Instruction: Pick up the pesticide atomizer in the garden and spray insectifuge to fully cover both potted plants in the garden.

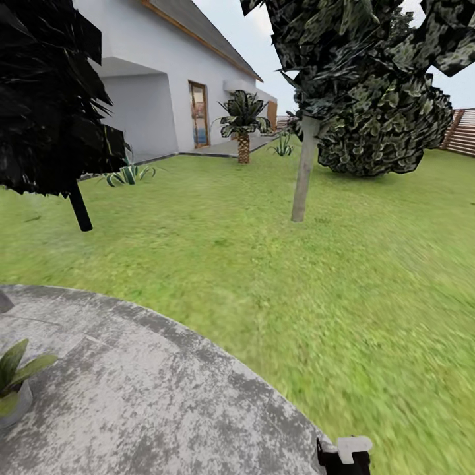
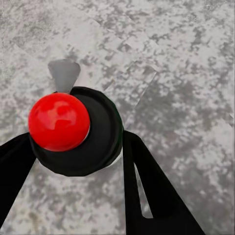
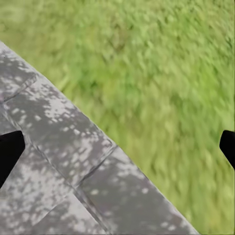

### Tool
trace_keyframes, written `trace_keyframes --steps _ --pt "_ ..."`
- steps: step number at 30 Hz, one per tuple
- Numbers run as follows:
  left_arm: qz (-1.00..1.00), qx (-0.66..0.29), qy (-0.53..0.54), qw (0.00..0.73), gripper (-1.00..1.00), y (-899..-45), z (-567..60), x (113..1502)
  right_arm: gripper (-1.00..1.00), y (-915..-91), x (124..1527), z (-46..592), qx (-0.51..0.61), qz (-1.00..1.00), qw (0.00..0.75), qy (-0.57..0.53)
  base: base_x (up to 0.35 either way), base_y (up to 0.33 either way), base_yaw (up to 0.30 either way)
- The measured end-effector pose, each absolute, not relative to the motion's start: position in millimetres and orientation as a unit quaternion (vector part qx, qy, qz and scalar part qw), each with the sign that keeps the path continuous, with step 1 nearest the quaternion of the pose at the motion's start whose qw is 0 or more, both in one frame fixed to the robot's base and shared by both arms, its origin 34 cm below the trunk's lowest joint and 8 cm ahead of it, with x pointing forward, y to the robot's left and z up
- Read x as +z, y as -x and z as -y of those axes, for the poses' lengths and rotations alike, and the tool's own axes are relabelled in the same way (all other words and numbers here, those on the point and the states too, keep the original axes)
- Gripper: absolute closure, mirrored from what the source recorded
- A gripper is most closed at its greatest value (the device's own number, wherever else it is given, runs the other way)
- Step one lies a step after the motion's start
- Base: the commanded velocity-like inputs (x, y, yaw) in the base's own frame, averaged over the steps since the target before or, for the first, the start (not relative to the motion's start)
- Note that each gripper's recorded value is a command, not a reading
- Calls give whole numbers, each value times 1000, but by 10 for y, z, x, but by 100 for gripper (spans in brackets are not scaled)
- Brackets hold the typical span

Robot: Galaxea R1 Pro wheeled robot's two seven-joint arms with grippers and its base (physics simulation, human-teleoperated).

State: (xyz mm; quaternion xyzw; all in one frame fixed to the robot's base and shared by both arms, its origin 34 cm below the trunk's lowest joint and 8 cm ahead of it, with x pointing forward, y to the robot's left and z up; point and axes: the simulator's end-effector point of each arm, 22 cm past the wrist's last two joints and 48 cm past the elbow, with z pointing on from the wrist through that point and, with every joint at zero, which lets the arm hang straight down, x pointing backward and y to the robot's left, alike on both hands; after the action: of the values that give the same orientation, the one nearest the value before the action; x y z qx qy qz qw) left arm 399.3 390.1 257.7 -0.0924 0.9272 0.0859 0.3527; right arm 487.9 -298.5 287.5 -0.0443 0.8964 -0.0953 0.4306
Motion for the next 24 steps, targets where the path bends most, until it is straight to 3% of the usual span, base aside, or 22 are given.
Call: trace_keyframes --steps 6,24 --pt "-927 86 92 353 100 -3993 -3899 2574 -100 -4879 2873 2986 -95 -896 431 44 180 99 279" --pt "-927 85 92 352 100 -3993 -3891 2572 -100 -4879 2872 2975 -95 -897 431 44 1 1 279"
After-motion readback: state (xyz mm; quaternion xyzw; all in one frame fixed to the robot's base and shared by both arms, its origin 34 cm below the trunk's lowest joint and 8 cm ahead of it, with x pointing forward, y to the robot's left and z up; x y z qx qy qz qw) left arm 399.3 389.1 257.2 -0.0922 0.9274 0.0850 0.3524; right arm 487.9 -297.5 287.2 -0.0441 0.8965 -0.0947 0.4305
